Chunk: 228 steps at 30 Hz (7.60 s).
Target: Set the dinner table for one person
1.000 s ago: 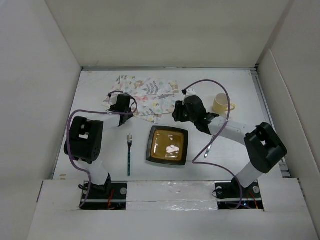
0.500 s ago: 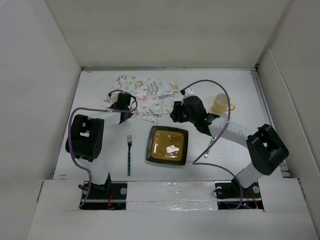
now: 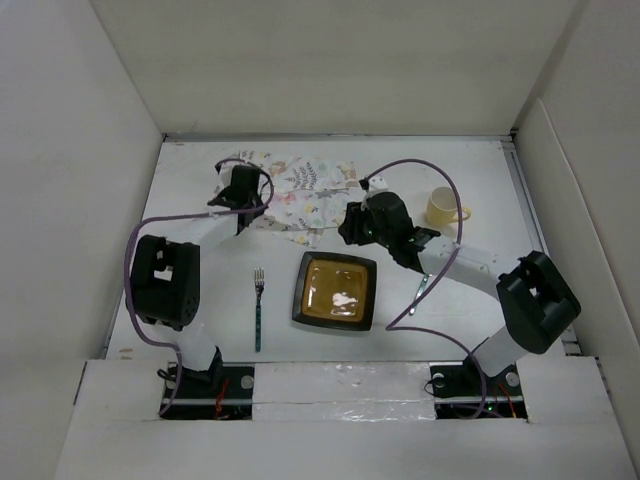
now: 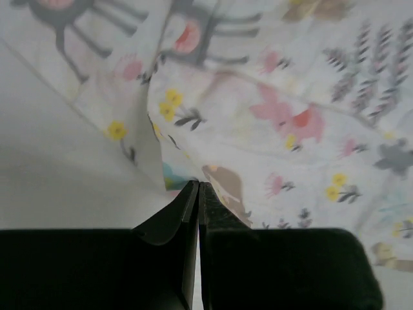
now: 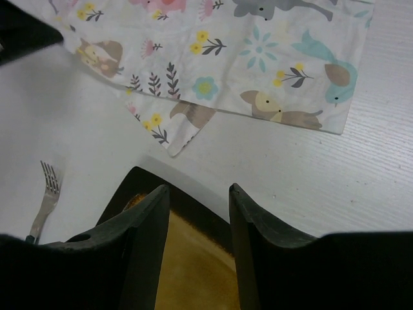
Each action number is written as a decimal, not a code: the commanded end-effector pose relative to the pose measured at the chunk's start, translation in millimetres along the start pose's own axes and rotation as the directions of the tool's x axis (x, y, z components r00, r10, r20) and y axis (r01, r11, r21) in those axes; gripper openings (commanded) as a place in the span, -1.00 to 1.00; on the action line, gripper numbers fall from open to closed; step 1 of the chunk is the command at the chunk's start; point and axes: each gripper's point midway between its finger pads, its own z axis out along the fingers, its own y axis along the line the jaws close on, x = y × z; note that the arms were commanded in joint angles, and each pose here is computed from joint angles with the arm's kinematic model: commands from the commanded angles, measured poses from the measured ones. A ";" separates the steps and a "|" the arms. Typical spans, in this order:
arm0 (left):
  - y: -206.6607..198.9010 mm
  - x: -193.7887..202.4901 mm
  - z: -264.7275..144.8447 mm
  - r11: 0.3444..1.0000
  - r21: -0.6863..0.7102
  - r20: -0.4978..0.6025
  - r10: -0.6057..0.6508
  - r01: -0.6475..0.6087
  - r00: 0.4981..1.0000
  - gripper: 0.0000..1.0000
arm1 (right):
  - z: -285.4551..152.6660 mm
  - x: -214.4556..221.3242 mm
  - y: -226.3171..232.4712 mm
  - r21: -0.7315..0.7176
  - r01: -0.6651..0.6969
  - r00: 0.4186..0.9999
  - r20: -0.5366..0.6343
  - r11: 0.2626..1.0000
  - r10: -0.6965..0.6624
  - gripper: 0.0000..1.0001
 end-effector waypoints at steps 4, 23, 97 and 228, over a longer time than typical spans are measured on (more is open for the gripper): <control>-74.8 -181.2 -47.3 0.983 0.168 0.301 -0.115 0.066 0.946 -1.00 | -1.3 -10.3 15.7 -0.038 0.040 0.999 0.037 0.998 -0.039 -0.32; 7.0 -327.4 -0.4 0.965 0.164 0.388 -0.253 0.204 0.886 -1.00 | 98.3 47.6 48.4 0.067 0.246 0.945 -0.238 0.967 -0.224 0.24; -15.5 -317.3 -32.3 0.918 0.345 0.375 -0.326 0.196 0.868 -1.00 | 166.4 38.5 19.5 0.109 0.147 0.932 -0.348 0.983 -0.101 -0.06; -207.8 46.6 35.8 0.584 0.402 0.089 0.741 -0.705 0.665 -1.00 | 2.3 45.7 -143.8 0.358 0.001 0.984 -0.165 0.934 0.062 -1.00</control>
